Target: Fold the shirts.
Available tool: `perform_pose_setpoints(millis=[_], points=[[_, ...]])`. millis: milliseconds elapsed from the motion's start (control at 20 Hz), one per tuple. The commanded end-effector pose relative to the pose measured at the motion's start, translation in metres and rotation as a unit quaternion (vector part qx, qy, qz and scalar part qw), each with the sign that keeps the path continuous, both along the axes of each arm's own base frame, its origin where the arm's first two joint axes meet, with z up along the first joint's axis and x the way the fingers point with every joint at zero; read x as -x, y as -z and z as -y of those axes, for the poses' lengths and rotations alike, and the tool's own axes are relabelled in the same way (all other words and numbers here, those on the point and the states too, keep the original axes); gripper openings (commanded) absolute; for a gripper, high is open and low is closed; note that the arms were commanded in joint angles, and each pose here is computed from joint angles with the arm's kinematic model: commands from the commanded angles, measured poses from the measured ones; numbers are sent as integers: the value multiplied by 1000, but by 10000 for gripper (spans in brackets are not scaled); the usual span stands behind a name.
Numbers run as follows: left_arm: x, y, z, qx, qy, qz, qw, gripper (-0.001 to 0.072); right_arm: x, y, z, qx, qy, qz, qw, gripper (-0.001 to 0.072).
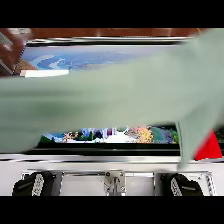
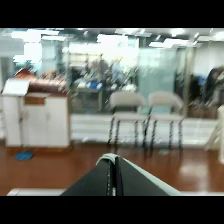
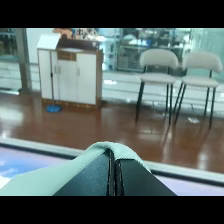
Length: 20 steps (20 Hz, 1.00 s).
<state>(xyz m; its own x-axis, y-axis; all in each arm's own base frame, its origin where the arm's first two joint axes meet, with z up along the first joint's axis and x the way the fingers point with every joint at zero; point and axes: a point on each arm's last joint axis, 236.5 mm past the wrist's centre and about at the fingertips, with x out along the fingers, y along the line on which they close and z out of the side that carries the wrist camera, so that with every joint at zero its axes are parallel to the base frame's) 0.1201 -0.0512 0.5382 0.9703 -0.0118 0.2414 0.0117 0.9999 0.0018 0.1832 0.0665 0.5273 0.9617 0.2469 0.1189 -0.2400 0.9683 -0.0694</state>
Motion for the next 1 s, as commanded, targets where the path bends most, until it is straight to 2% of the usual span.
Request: perform_pose_setpoints(millis=[0,150,250,350,500,650,800,900,950], points=[[18,60,-22,-7,-70,-128,989,32,30,43,2,19,19,-86,996,54],[15,103,-26,-19,-71,-217,973,33,28,78,1,17,11,-165,986,54],[3,138,-35,-29,-69,-281,957,33,20,114,2,15,5,-252,968,54],[-20,179,-45,-7,-59,-343,937,33,11,175,7,17,-7,-402,915,53],[-64,254,-64,17,-43,-424,904,32,-38,235,12,-15,-20,-503,864,53],[-120,327,-80,71,-22,-471,879,33,-98,326,17,-52,-31,-589,806,53],[-192,377,-63,168,55,-469,865,32,-173,411,11,-89,-30,-603,792,52],[-235,426,-50,166,93,-503,843,32,-220,461,-6,-87,-33,-604,792,53],[-250,451,-45,166,101,-525,829,32,-249,480,-11,-93,-25,-588,803,53]])
